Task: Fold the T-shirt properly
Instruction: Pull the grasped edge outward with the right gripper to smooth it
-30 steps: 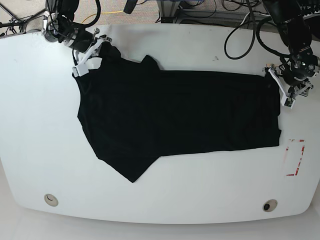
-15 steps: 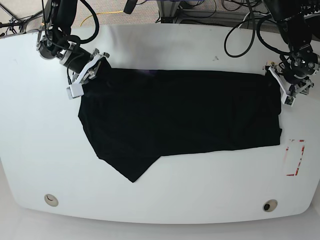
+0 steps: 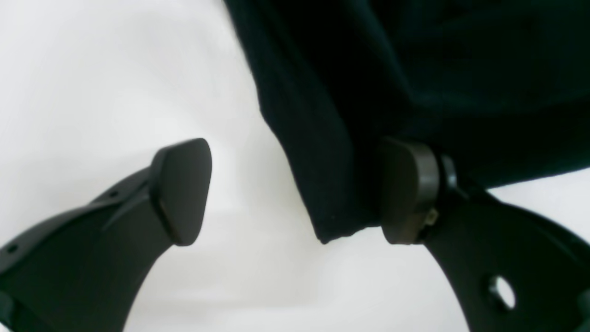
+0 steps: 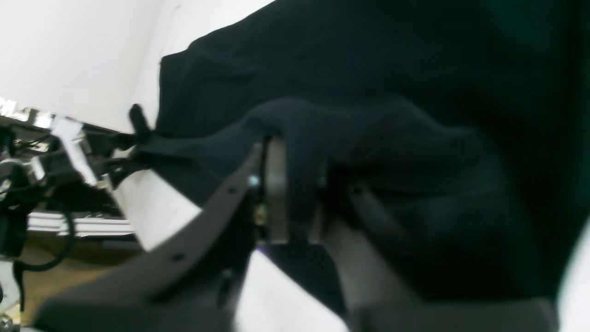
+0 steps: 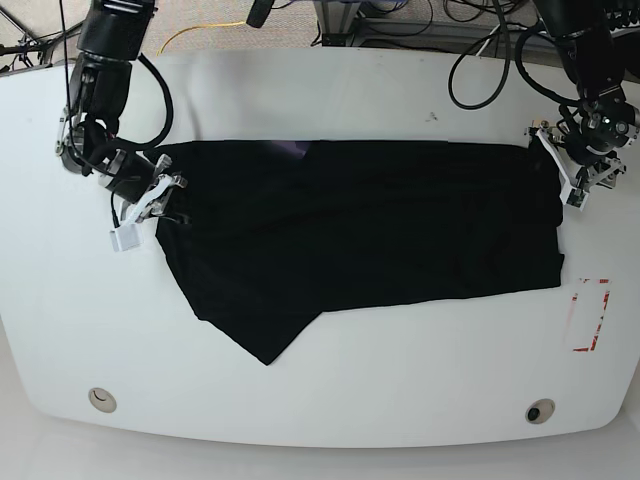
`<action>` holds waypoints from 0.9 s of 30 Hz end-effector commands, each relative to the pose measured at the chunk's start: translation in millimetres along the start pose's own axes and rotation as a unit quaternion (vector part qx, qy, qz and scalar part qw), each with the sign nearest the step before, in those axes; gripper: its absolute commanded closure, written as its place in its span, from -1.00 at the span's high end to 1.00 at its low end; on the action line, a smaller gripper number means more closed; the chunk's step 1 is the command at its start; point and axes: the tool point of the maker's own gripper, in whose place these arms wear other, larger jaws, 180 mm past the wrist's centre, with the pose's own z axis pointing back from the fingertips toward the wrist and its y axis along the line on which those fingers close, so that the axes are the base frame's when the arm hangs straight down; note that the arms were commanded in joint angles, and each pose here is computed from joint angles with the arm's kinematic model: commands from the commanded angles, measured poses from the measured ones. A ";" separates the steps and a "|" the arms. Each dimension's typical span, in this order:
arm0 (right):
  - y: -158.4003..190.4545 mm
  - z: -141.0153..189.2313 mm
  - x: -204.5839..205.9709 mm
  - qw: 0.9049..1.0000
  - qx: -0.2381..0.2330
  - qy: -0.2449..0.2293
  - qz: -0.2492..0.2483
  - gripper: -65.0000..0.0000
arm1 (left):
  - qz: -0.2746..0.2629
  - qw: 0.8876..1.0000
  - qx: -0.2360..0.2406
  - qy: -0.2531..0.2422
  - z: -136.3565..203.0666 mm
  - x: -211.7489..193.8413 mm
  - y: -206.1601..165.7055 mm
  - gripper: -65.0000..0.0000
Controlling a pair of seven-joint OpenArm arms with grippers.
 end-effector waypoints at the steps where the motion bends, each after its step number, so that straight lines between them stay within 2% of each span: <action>1: -5.0 9.7 27.6 1.000 -0.003 -0.023 0.018 -0.49 | -0.019 0.999 0.018 0.033 4.8 -11.1 12.7 0.57; 7: -32.5 33.5 30.9 0.999 -0.043 -0.002 0.024 0.23 | -0.020 0.999 0.021 0.032 5.9 -10.2 15.1 0.57; 11: -38.2 50.1 13.2 0.997 -0.062 0.026 0.032 0.50 | -0.018 0.999 0.020 0.027 5.9 -6.4 15.3 0.57; 14: -35.1 57.7 -4.7 0.996 -0.067 0.046 0.035 0.56 | -0.025 0.999 0.027 0.014 10.9 3.1 16.8 0.57; 17: -37.5 63.0 -21.5 0.991 -0.094 0.077 0.059 0.56 | -0.032 0.999 0.032 0.004 14.8 11.2 16.6 0.57; 19: -37.6 63.9 -29.8 0.983 -0.123 0.101 0.093 0.56 | -0.033 0.999 0.033 0.001 15.3 13.2 16.5 0.57; 23: -46.8 69.0 -51.2 0.965 -0.187 0.136 0.125 0.57 | -0.032 0.999 0.032 0.002 14.8 12.3 16.4 0.57; 27: -59.7 68.3 -68.6 0.949 -0.234 0.164 0.136 0.57 | -0.031 0.999 0.033 0.001 15.4 12.6 17.2 0.57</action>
